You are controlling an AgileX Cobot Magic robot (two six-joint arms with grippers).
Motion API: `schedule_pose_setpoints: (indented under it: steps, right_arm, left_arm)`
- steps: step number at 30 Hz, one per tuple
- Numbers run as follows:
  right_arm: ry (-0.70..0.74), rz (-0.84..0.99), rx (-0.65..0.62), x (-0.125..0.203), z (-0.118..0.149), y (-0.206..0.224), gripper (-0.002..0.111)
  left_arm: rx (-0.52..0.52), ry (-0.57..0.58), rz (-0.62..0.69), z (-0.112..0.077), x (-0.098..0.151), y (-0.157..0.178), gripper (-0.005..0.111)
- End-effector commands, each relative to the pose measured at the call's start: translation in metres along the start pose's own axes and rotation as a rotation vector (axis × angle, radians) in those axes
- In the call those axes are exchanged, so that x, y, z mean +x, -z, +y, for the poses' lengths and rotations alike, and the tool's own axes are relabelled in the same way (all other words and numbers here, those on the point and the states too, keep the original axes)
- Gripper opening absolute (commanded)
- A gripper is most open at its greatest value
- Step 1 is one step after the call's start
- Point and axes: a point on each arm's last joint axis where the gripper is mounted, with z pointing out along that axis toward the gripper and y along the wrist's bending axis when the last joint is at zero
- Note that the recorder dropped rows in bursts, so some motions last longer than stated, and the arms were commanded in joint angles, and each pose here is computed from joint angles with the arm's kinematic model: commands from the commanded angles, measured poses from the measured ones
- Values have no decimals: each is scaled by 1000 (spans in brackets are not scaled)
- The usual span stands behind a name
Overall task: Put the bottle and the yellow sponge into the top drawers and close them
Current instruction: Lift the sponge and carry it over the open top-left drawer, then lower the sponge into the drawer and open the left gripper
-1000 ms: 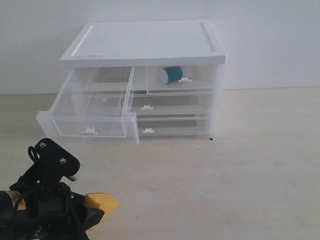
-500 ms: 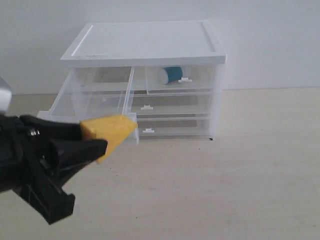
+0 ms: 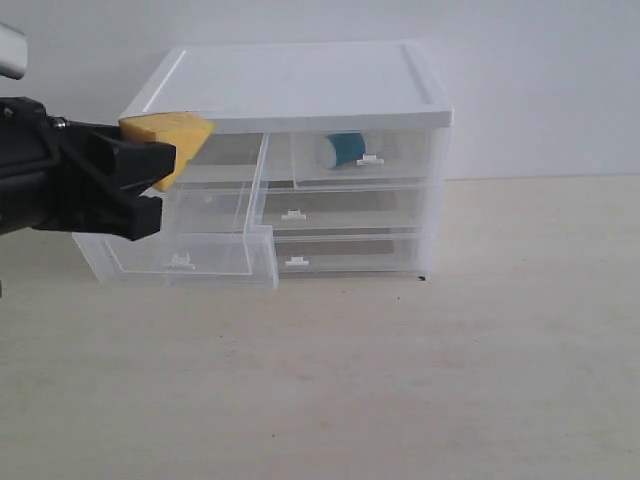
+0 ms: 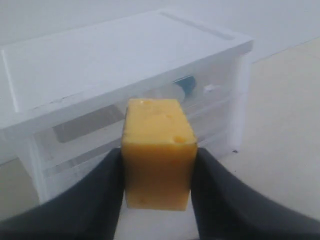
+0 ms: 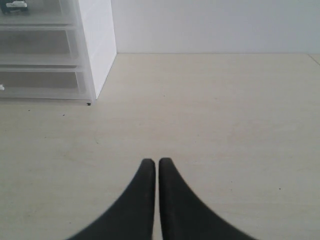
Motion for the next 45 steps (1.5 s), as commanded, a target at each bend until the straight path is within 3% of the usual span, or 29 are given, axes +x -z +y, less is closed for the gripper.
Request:
schedule_pose_setpoints:
  steps: [1, 11, 18, 20, 21, 25, 30, 34, 36, 37, 41, 45]
  right_arm:
    - [6, -15, 4, -1, 0, 1, 0]
    - [6, -15, 4, -1, 0, 1, 0]
    - [6, -15, 4, -1, 0, 1, 0]
    - [6, -15, 4, -1, 0, 1, 0]
    - [6, -15, 4, -1, 0, 1, 0]
    - [6, -15, 4, -1, 0, 1, 0]
    - [6, -15, 4, -1, 0, 1, 0]
    - [6, -15, 4, -1, 0, 1, 0]
    - [6, -15, 4, -1, 0, 1, 0]
    - [6, -15, 4, -1, 0, 1, 0]
    - [6, -15, 4, -1, 0, 1, 0]
    - [6, -15, 4, -1, 0, 1, 0]
  left_arm:
    - [-61, 0, 43, 15, 4, -25, 4]
    - [-64, -26, 163, 19, 26, -69, 4]
    - [-63, -27, 197, 19, 35, -80, 4]
    - [-65, -27, 194, 19, 34, -80, 13]
    - [-65, -27, 194, 19, 34, -80, 25]
    - [-69, -23, 189, 19, 34, -80, 54]
    - [-79, -4, 159, 20, 28, -77, 64]
    - [-73, -1, 83, 21, 4, -53, 63]
    - [-58, 2, 65, 20, -5, -40, 55]
    - [-45, 1, 71, 18, -8, -34, 49]
    - [40, -28, 149, 11, -12, -10, 4]
    - [128, -26, 289, 4, -2, -1, 4]
